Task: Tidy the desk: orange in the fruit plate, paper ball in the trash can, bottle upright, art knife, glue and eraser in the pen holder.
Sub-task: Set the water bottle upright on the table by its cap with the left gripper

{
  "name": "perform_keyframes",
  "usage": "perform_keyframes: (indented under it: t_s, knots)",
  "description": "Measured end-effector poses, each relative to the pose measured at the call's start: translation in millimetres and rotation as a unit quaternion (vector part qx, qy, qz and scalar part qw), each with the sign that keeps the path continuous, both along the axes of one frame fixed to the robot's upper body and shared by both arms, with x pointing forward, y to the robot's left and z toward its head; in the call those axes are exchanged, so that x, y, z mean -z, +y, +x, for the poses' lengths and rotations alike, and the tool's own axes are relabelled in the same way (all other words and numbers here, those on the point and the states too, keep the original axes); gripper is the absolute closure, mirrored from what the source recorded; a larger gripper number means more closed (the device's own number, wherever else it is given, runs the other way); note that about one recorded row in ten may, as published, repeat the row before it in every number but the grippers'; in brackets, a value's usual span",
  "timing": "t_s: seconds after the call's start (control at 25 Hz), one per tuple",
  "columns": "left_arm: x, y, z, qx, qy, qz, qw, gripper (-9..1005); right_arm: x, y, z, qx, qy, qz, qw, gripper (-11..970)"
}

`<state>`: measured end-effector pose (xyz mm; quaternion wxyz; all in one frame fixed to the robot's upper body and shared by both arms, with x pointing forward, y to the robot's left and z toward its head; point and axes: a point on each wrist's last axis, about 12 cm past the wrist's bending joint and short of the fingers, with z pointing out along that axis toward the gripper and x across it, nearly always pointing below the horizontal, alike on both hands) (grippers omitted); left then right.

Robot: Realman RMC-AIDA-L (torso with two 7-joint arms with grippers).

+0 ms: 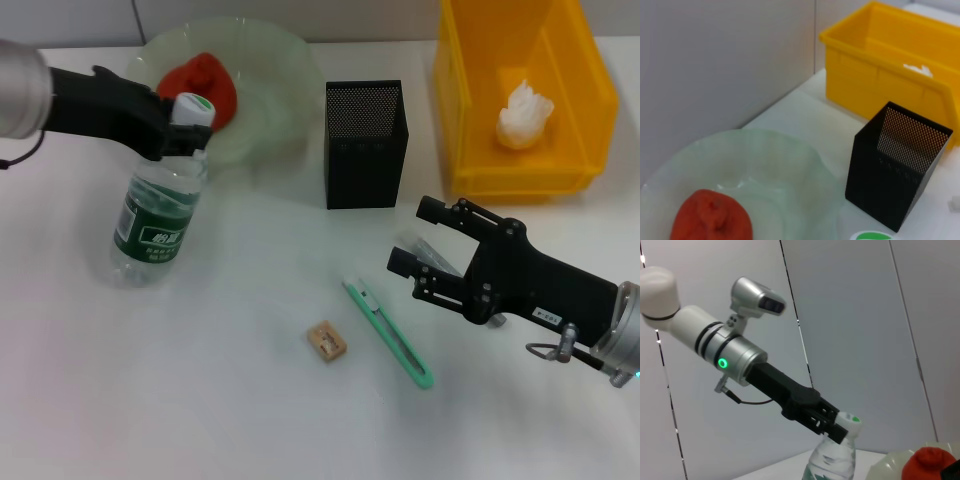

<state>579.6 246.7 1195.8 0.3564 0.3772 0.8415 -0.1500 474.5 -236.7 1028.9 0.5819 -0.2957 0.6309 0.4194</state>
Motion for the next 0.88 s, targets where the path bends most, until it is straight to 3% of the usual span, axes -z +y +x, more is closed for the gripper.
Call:
perform_keyframes:
  t_s: [0.28,0.88]
  knots:
    - [0.8,25.1,-13.3,-0.018,-0.019,-0.062,0.998,559,-3.3,4.2,6.8,-0.006,-0.006,-0.002,1.000,199]
    - [6.9,31.7,-15.8,-0.020,-0.024,-0.062,0.998,558,-4.8,6.4,10.2,-0.009,-0.008,-0.003,1.000,199]
